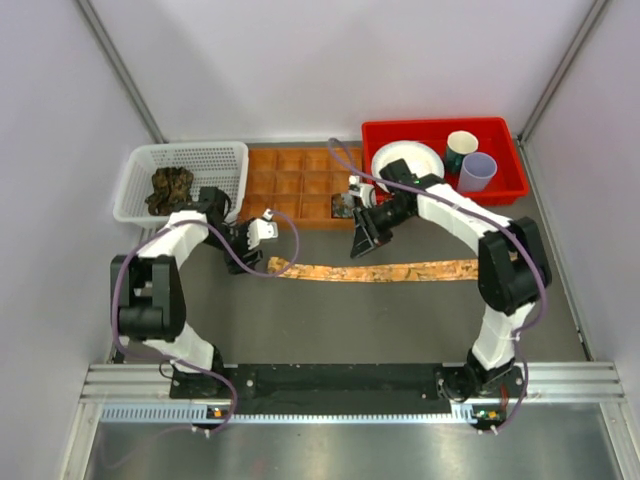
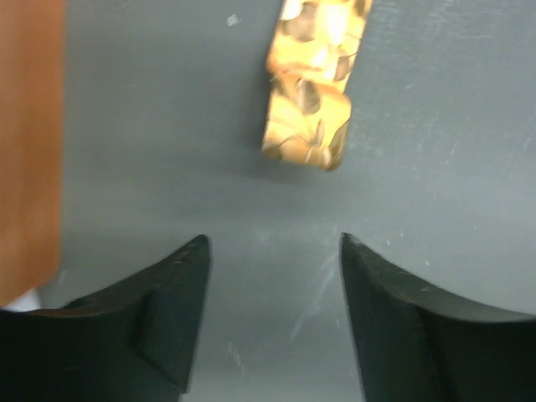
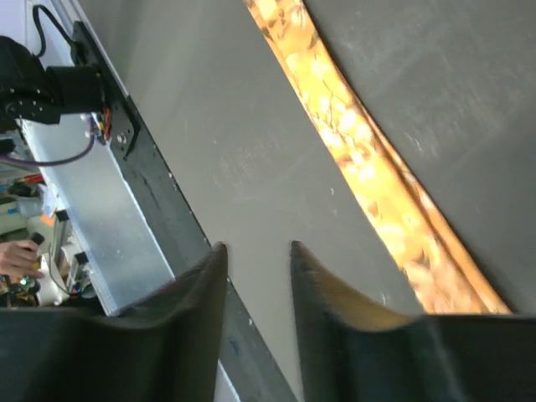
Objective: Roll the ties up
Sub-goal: Flatten out the tie at the center of the board, then roll the tie at the center of the board.
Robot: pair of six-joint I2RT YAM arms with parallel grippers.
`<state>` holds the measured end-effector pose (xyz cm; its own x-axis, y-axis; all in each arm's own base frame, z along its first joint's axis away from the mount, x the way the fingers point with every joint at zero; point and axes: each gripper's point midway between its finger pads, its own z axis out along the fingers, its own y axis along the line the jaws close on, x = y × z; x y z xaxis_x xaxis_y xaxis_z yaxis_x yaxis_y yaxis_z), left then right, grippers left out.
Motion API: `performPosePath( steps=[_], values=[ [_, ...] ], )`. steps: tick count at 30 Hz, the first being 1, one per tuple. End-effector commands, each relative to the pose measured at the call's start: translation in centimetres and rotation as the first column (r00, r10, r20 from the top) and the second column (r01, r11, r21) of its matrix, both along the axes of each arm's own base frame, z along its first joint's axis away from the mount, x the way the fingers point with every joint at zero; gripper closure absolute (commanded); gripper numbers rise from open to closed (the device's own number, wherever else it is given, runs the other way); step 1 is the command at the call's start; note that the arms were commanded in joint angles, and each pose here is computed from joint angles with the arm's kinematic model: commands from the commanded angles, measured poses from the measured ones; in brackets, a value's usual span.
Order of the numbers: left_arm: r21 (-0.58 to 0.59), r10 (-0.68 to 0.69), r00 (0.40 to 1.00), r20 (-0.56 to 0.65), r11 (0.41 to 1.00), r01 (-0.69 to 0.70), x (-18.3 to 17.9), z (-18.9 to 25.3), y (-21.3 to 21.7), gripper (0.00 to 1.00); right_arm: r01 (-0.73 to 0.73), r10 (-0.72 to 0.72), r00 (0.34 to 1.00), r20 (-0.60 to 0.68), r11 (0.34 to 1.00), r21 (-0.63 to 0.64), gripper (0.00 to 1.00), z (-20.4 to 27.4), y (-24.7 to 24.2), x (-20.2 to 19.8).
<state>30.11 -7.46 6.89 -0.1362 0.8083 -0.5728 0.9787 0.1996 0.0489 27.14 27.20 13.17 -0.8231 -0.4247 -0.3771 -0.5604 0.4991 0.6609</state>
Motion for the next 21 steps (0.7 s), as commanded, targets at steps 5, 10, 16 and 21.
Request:
performPosePath(
  steps=[5,10,16,21],
  values=[
    [-0.181,-0.19,0.978,0.081,0.962,0.202,0.5,-0.8,-3.4,0.48,0.076,-0.075,0.997,-0.006,0.995,0.058,1.0,-2.7,5.0,3.0],
    [-0.201,-0.243,0.969,0.049,0.948,0.247,-0.1,-0.8,-4.3,0.63,0.09,-0.089,0.996,-0.017,0.993,0.071,1.0,-3.2,5.6,3.4],
    [-0.21,-0.272,0.962,0.037,0.939,0.274,-0.1,-0.4,-6.7,0.73,0.124,-0.115,0.99,-0.079,0.984,0.127,0.86,-2.5,7.4,3.5],
    [-0.2,-0.261,0.965,0.017,0.945,0.259,0.0,-0.5,-8.1,0.75,0.14,-0.124,0.986,-0.116,0.98,0.14,0.78,-2.8,9.0,2.4]
  ],
)
